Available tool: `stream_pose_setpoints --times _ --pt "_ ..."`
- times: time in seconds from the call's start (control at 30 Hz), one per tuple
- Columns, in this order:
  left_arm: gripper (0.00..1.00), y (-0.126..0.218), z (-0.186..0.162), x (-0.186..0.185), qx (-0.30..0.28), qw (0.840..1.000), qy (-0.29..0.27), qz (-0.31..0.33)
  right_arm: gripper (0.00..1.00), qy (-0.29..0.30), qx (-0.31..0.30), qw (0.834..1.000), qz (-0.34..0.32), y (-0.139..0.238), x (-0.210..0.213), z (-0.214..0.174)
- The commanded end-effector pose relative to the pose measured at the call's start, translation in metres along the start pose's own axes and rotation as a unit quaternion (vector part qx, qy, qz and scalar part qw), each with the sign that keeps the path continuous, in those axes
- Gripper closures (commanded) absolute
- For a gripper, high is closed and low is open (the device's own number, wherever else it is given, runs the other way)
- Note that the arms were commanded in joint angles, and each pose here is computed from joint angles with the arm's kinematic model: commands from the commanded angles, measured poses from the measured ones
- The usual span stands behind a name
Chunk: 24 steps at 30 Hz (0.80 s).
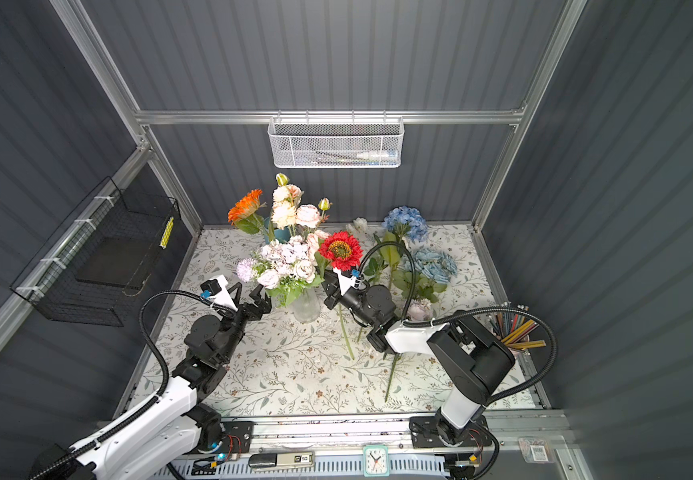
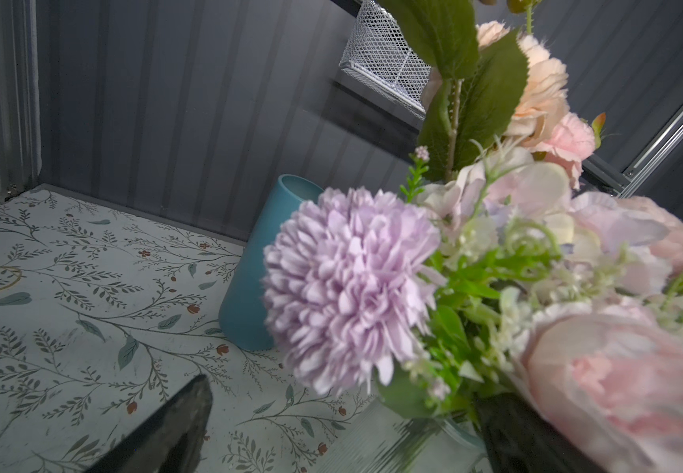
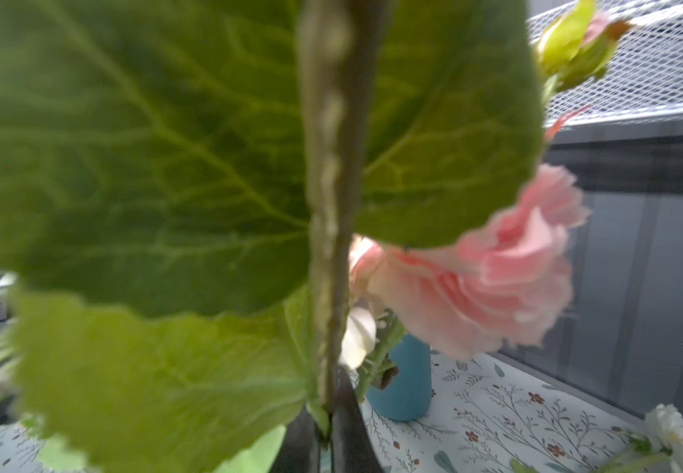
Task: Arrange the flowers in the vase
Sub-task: 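Carry the red gerbera over the glass vase with right gripper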
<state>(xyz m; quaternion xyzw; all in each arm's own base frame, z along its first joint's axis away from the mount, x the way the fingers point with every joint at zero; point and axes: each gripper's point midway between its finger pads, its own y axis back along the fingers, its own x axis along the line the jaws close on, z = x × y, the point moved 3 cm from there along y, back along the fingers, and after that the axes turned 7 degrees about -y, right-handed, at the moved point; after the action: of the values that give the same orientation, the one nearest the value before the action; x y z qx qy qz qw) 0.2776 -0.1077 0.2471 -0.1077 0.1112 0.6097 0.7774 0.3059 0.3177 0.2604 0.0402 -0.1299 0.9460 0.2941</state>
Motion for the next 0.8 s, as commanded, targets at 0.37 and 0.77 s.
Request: stream_pose_setpoints --times 0.37,0.77 --pt "0.00 0.003 0.010 0.000 -0.017 1.000 0.002 0.007 0.88 0.011 0.120 0.992 0.042 -0.016 0.007 -0.041" --pt "0.00 0.001 0.012 0.000 -0.014 1.000 0.001 0.008 0.65 0.048 0.141 0.989 0.003 0.023 0.006 -0.018"
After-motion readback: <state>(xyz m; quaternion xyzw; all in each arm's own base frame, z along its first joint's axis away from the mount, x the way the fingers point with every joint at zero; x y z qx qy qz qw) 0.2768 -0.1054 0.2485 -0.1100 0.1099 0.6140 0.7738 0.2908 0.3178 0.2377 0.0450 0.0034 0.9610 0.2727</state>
